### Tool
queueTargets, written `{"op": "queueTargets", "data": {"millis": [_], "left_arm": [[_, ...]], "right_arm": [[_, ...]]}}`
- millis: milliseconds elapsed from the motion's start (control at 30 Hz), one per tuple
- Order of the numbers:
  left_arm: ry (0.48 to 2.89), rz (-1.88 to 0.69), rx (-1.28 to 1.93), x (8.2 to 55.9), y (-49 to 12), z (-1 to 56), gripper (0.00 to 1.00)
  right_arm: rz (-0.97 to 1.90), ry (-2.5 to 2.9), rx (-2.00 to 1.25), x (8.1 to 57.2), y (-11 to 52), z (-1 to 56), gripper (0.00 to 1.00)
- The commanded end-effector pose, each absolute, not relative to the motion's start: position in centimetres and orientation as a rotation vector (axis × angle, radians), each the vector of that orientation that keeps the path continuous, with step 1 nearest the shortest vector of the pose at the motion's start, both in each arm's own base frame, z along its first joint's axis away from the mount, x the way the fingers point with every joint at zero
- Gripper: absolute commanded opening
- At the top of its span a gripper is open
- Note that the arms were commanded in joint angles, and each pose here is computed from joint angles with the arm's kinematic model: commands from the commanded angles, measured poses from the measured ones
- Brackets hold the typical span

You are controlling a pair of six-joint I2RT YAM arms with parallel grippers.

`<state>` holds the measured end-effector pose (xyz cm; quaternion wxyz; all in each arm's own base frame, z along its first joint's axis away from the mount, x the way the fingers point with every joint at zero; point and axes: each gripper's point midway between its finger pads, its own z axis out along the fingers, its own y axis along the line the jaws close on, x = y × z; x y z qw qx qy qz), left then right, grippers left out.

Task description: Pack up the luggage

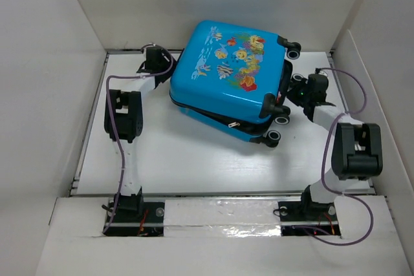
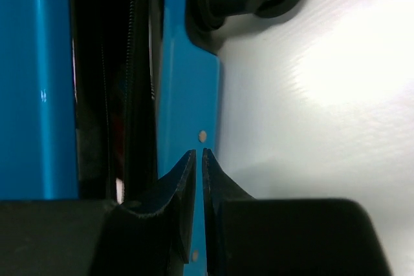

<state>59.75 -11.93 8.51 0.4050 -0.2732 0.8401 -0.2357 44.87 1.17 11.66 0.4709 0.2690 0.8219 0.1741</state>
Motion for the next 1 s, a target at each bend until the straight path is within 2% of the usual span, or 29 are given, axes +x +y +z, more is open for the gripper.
{"op": "queueTargets", "data": {"millis": [0, 67, 100, 133, 167, 200, 233, 333, 367, 533, 767, 967], "left_arm": [[2.016, -0.752, -0.548, 60.6, -15.5, 13.2, 0.61], [1.982, -0.857, -0.496, 58.7, -17.7, 14.2, 0.59], [2.042, -0.852, -0.544, 55.7, -17.7, 10.4, 0.59], [2.002, -0.9, -0.584, 54.5, -18.1, 10.7, 0.58], [1.867, -0.956, -0.545, 54.0, -18.4, 14.7, 0.57], [1.92, -0.923, -0.603, 51.1, -18.3, 11.3, 0.56], [1.855, -0.969, -0.58, 49.8, -19.4, 13.6, 0.56], [1.889, -0.906, -0.573, 45.7, -20.0, 11.8, 0.56], [1.862, -0.892, -0.526, 44.6, -20.3, 13.3, 0.56], [1.883, -0.782, -0.376, 38.6, -23.4, 13.6, 0.56], [1.874, -0.864, -0.27, 30.7, -26.8, 15.4, 0.56], [1.944, -0.872, -0.265, 23.5, -28.1, 12.4, 0.56]], "right_arm": [[0.47, 1.946, 0.579, 48.7, 3.3, 14.2, 0.15], [0.482, 1.958, 0.566, 50.0, 4.0, 14.2, 0.15], [0.489, 1.986, 0.552, 50.4, 4.9, 13.1, 0.15], [0.497, 1.997, 0.529, 50.7, 6.0, 13.0, 0.16], [0.496, 2.017, 0.514, 50.8, 6.4, 12.7, 0.16], [0.491, 2.023, 0.472, 51.3, 7.1, 12.9, 0.16], [0.498, 2.039, 0.415, 51.2, 8.5, 12.9, 0.16], [0.531, 2.043, 0.317, 51.4, 11.0, 13.8, 0.16], [0.539, 2.07, 0.271, 51.0, 12.5, 13.7, 0.16], [0.55, 2.075, 0.059, 50.8, 17.2, 15.9, 0.16], [0.664, 2.126, -0.293, 50.7, 23.5, 17.2, 0.22], [0.764, 2.158, -0.444, 51.8, 28.0, 18.5, 0.25]]}}
